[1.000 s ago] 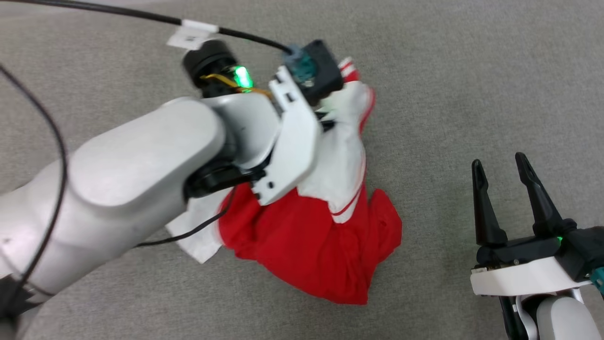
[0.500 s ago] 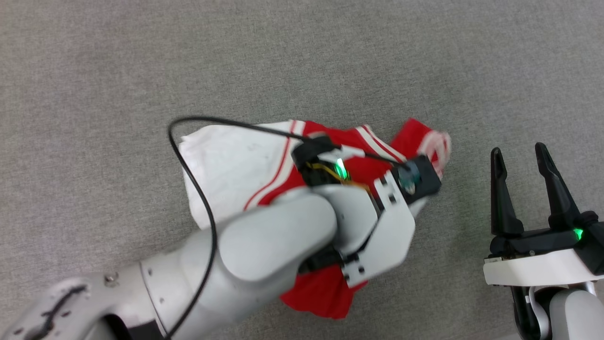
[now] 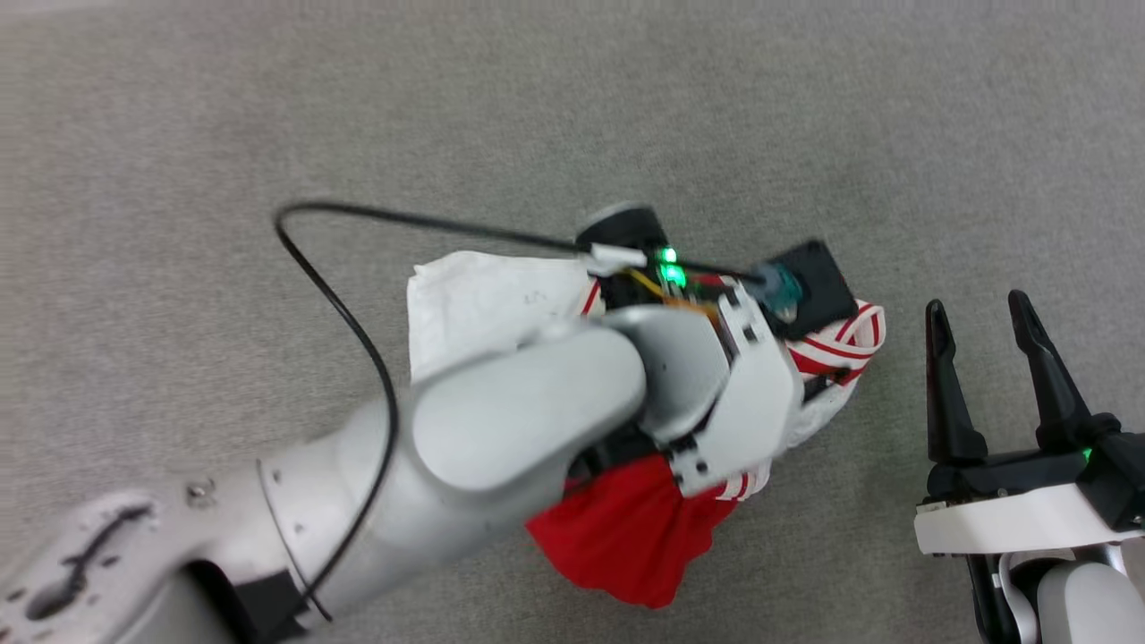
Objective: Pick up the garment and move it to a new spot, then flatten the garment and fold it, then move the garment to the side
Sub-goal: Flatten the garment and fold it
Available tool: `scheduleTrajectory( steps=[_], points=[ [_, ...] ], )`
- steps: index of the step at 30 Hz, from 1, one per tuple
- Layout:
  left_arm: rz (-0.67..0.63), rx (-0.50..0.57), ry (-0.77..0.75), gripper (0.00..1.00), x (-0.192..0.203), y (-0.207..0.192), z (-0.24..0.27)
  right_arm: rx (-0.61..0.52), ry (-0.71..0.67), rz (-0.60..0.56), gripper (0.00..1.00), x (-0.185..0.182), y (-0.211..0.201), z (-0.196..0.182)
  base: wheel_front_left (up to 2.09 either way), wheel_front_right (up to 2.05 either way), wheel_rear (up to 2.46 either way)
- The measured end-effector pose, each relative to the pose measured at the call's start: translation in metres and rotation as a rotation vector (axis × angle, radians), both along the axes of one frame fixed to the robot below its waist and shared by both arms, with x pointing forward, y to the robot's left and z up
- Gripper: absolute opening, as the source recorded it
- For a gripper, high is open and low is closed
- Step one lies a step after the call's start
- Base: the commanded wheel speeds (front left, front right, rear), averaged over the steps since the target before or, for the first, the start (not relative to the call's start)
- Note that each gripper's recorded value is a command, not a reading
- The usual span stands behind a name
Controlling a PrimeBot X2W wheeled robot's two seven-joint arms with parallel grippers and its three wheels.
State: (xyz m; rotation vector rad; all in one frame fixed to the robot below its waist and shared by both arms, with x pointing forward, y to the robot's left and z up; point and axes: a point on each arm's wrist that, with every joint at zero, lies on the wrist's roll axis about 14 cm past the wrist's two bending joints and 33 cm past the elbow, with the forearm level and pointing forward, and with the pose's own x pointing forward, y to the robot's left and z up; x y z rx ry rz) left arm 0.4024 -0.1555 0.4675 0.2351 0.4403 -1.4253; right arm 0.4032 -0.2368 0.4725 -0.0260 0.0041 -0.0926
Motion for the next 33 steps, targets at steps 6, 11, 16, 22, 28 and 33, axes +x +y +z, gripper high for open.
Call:
scheduleTrajectory(
  steps=[6,11,16,22,28,33],
  points=[
    [0.166,0.033,-0.171,1.00,0.070,0.047,0.043,0.007,-0.035,0.028,1.00,-0.002,0.010,0.012,0.00,0.00,0.00],
    [0.310,0.189,-0.227,1.00,0.120,0.108,0.045,0.011,-0.047,0.040,1.00,-0.002,0.014,0.016,0.00,0.00,0.00],
    [0.407,0.378,-0.105,1.00,0.137,0.163,0.008,0.009,-0.030,0.038,1.00,0.000,0.013,0.009,0.00,0.00,0.00],
    [0.378,0.563,0.065,1.00,0.116,0.187,-0.041,0.005,-0.006,0.033,1.00,0.005,0.011,0.000,0.00,0.00,0.00],
    [0.288,0.691,0.160,1.00,0.084,0.192,-0.086,-0.001,0.014,0.029,1.00,0.010,0.009,-0.008,0.00,0.00,0.00],
    [0.261,0.712,0.142,0.00,0.083,0.188,-0.093,-0.005,0.018,0.026,1.00,0.014,0.007,-0.011,0.00,0.00,0.00]
  ],
)
